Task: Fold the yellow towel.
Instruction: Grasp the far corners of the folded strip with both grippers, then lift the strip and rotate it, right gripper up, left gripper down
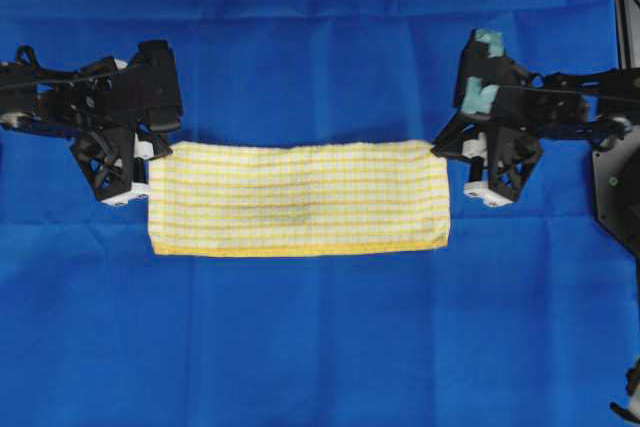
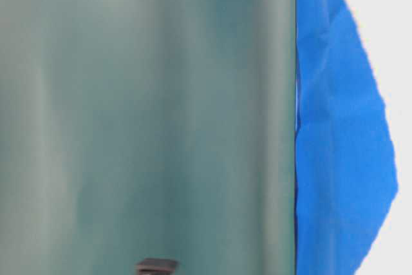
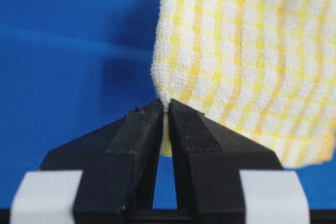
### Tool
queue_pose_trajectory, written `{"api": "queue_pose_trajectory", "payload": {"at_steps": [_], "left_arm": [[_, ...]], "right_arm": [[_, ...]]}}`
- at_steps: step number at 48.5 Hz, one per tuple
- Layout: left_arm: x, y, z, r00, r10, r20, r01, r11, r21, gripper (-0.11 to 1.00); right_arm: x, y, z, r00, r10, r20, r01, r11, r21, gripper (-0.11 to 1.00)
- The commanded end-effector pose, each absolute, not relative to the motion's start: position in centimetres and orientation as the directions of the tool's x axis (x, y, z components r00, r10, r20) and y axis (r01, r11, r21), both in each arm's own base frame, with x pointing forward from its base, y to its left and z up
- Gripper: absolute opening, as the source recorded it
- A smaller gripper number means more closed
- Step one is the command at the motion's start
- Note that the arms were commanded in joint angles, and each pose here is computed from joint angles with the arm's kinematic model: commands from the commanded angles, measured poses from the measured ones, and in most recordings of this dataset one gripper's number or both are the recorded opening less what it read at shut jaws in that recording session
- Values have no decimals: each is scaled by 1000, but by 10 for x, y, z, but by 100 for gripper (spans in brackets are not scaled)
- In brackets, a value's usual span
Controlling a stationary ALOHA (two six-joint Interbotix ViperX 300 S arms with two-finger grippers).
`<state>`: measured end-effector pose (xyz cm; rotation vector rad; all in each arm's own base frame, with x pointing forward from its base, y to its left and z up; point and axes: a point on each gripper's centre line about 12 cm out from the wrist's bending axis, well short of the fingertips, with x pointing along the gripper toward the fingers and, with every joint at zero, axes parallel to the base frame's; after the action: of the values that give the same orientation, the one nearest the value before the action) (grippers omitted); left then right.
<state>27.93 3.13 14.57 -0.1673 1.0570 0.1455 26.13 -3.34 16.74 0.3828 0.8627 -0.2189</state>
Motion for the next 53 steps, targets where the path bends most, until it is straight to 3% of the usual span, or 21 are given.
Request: {"api": "queue_pose_trajectory", "payload": {"at_steps": [1,16,36,53], "left_arm": [[284,31,177,544,44,-838,-188,980,-70,3],[269,25,231,636,42,-771,-167,983,-83,3],[265,13,232,656,15,-755,-171,977,-130,3],[277,-27,241,745,-86,-662,-57,980,-191,3]], "right_arm": [[263,-33,193,684,-37,-728,311,918,245,4],[248,-30,232,755,-42,-654,269,930,250,4],[258,-38,228,762,-70,-644,291,925,245,4],[273,-95,226,749,-232,-621,442,873,206,4]]}}
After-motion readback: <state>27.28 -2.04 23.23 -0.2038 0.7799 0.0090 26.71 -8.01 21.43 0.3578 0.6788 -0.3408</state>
